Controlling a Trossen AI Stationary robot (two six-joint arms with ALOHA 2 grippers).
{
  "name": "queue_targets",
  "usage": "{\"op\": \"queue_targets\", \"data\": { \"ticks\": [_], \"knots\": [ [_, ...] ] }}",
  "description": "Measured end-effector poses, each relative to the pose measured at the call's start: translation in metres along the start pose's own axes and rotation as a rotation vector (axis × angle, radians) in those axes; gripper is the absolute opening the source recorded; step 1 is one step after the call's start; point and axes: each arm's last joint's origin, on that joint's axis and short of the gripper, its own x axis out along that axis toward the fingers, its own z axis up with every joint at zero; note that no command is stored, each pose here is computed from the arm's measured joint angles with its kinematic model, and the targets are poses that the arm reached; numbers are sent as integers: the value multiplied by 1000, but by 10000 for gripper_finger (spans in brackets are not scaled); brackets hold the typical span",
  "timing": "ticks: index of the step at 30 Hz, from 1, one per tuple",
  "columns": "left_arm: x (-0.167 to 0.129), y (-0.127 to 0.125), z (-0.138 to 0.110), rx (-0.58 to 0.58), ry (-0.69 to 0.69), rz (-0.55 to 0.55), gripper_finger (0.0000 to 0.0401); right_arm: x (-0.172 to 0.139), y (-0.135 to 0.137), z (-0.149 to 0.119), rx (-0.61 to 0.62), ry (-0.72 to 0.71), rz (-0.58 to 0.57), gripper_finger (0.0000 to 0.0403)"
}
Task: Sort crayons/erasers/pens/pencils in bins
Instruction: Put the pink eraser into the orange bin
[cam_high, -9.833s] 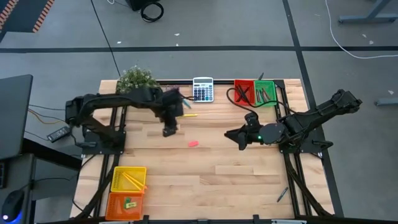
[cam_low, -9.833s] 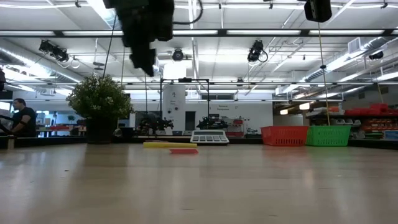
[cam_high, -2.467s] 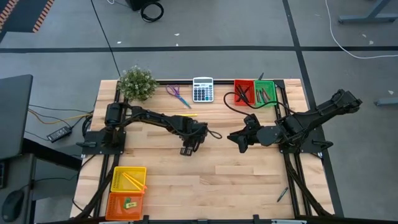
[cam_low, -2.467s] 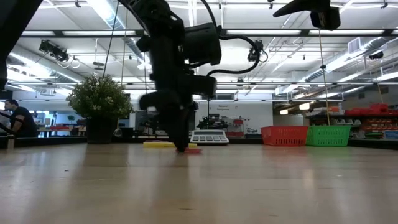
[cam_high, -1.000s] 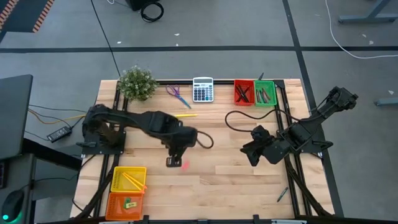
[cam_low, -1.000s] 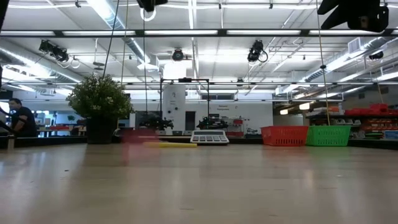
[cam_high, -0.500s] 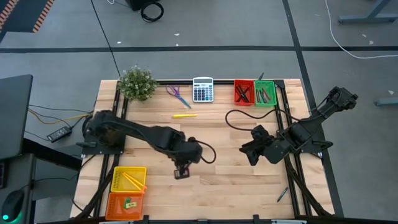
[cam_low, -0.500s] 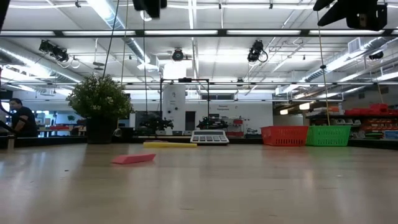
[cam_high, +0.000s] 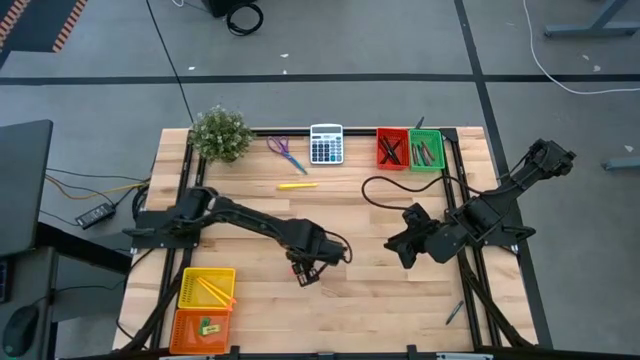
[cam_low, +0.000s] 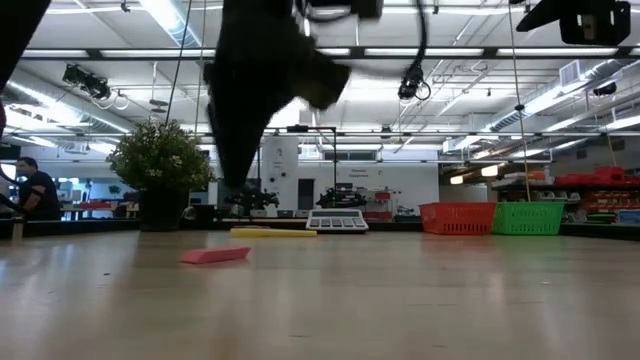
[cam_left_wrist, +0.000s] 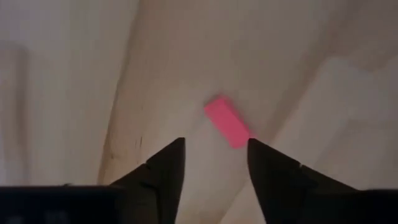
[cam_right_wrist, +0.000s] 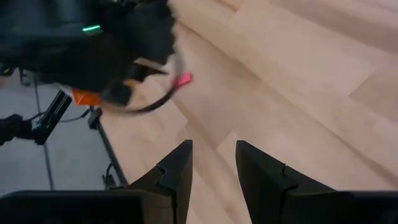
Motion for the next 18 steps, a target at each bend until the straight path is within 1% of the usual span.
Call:
{"op": "queue_targets", "data": {
  "ticks": [2,4,7,9,11,13,18],
  "knots": [
    [17,9,-3,-52,46,-15,195,-1,1,-2,-3,23,13,129],
    [33,16,-9,-113,67,-58,208,-2,2,-4,-7,36,26,129],
    [48,22,-17,-245,40,-186,218,-4,3,-8,-11,51,36,129],
    [52,21,-18,-334,-3,-264,219,-5,4,-11,-13,59,42,129],
    [51,20,-18,-402,-44,-307,217,-7,4,-13,-19,66,48,129],
    [49,19,-17,-460,-70,-304,210,-7,5,-14,-26,70,51,129],
    [54,20,-23,-534,-76,-205,188,-7,5,-15,-29,71,52,129]
  ]
}}
